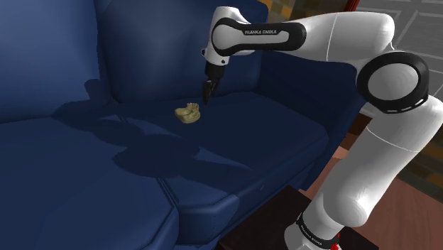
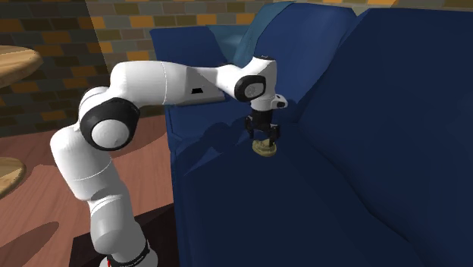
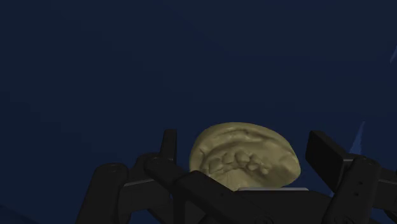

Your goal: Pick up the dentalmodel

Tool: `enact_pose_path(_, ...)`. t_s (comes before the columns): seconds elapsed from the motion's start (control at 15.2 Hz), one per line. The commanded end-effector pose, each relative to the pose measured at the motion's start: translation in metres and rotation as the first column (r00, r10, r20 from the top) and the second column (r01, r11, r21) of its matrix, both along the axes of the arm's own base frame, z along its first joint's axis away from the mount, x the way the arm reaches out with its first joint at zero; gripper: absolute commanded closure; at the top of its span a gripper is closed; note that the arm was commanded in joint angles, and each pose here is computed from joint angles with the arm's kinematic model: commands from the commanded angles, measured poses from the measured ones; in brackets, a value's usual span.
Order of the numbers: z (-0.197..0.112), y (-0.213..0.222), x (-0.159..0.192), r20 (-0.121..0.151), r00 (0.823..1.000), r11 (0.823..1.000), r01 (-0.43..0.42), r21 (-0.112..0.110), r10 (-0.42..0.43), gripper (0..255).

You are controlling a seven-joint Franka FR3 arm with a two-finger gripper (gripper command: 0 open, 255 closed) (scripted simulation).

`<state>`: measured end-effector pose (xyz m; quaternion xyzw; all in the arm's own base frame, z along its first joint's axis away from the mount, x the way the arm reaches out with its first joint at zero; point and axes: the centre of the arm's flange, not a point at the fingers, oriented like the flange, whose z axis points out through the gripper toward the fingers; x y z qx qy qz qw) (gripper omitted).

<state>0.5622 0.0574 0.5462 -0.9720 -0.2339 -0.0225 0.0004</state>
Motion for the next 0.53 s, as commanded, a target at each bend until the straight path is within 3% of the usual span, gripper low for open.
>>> enact_pose_path(0.0,-0.003,0.006,0.028,0.009,0.999,0.999,-0.042,0.002,0.042,0)
enact_pose_path(0.33,-0.008,0.031,0.081,0.030,0.990,0.990,-0.139,0.006,0.139,0)
enact_pose_path(0.46,-0.018,0.031,0.081,0.030,0.990,0.990,-0.139,0.006,0.139,0)
